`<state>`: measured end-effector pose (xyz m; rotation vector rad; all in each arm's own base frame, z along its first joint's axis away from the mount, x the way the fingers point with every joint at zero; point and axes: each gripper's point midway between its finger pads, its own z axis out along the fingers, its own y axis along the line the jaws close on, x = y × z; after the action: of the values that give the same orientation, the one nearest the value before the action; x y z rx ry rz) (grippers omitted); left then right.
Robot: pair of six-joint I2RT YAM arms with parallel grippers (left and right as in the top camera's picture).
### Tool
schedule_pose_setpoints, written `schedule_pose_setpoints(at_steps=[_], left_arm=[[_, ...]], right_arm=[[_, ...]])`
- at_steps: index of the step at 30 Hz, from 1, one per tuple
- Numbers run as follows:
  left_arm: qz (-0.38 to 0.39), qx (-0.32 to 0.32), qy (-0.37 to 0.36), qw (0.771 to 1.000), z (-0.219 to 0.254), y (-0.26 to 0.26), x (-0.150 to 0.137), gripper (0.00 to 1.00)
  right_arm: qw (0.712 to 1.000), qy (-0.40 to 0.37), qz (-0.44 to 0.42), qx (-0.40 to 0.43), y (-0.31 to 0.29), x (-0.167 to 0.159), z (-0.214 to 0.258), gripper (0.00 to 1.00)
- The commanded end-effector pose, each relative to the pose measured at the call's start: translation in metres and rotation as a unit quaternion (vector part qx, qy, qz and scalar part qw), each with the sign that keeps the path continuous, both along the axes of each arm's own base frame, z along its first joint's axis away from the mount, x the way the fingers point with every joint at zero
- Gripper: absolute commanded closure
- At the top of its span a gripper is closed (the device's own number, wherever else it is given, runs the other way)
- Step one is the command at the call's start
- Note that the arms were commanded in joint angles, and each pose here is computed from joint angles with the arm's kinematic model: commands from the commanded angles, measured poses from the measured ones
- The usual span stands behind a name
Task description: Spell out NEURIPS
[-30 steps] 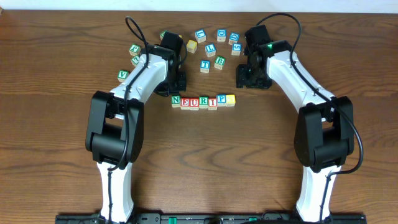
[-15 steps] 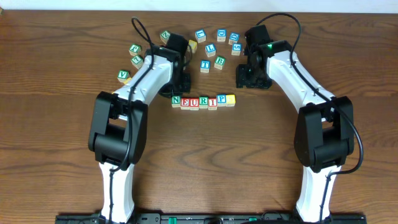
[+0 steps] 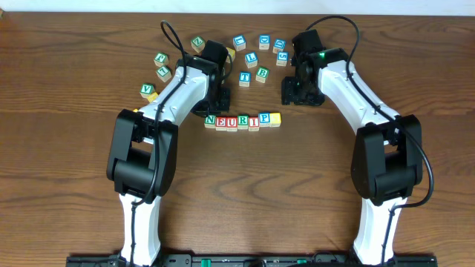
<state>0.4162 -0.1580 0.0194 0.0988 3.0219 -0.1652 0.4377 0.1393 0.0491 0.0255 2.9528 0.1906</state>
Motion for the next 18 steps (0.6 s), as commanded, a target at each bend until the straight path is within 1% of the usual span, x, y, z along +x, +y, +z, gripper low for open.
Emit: schedule_pose_setpoints(at_steps=[1, 9, 12, 18], left_arm=[[0.002, 0.012, 0.004, 1.000, -0.007, 0.007, 0.000, 0.93], [0.009, 0.027, -0.001, 1.000, -0.007, 0.015, 0.003, 0.92], [0.030, 0.042, -0.007, 0.999, -0.007, 0.021, 0.005, 0.93], [0.034, 0.042, -0.010, 0.999, -0.007, 0.022, 0.007, 0.93]], right_arm=[[1.000, -0.006, -0.002, -0.004, 0.000, 0.004, 0.003, 0.41], [1.000, -0.007, -0.002, -0.004, 0.000, 0.004, 0.003, 0.41], [1.000, -0.007, -0.002, -0.004, 0.000, 0.004, 0.003, 0.41], [1.000, -0.007, -0.002, -0.004, 0.000, 0.004, 0.003, 0.41]])
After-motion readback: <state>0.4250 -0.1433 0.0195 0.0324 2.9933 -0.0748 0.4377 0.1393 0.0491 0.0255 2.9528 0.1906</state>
